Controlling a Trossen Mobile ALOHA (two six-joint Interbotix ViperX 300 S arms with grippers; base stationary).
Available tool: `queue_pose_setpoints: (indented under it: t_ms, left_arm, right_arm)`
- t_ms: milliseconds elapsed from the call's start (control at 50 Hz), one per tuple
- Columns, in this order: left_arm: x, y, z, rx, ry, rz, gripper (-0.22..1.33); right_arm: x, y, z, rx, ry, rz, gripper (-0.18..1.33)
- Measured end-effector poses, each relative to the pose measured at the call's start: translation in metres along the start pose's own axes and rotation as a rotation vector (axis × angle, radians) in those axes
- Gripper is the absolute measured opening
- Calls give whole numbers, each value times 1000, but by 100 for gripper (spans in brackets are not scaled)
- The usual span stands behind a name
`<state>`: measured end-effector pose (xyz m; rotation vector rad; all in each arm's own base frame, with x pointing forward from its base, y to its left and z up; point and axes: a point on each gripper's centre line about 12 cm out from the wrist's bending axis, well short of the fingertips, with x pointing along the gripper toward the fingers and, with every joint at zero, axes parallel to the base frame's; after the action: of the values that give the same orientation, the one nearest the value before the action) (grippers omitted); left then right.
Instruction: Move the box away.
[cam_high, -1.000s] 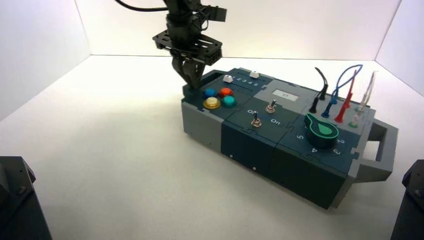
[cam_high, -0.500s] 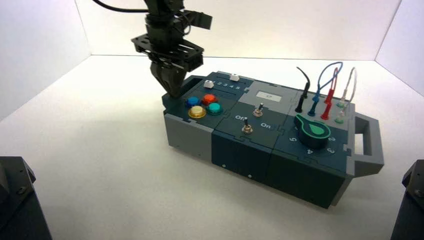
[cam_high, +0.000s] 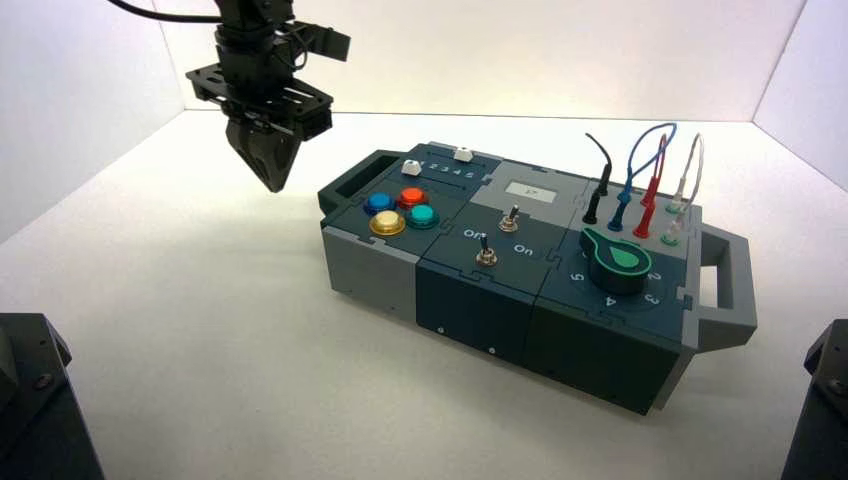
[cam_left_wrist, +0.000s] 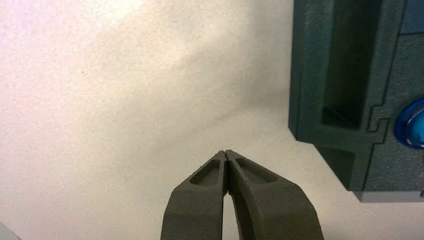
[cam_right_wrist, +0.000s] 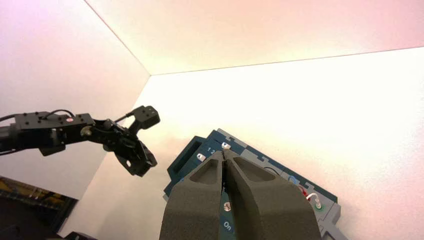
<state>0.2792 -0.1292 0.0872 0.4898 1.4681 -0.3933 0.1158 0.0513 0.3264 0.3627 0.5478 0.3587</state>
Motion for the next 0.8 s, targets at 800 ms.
queue_pose_setpoints:
  t_ms: [800]
  left_arm:
    - [-34,-70,43,178,-158,-34,-16]
  right_arm:
    - [10,-5,-9,40,20,12,-14]
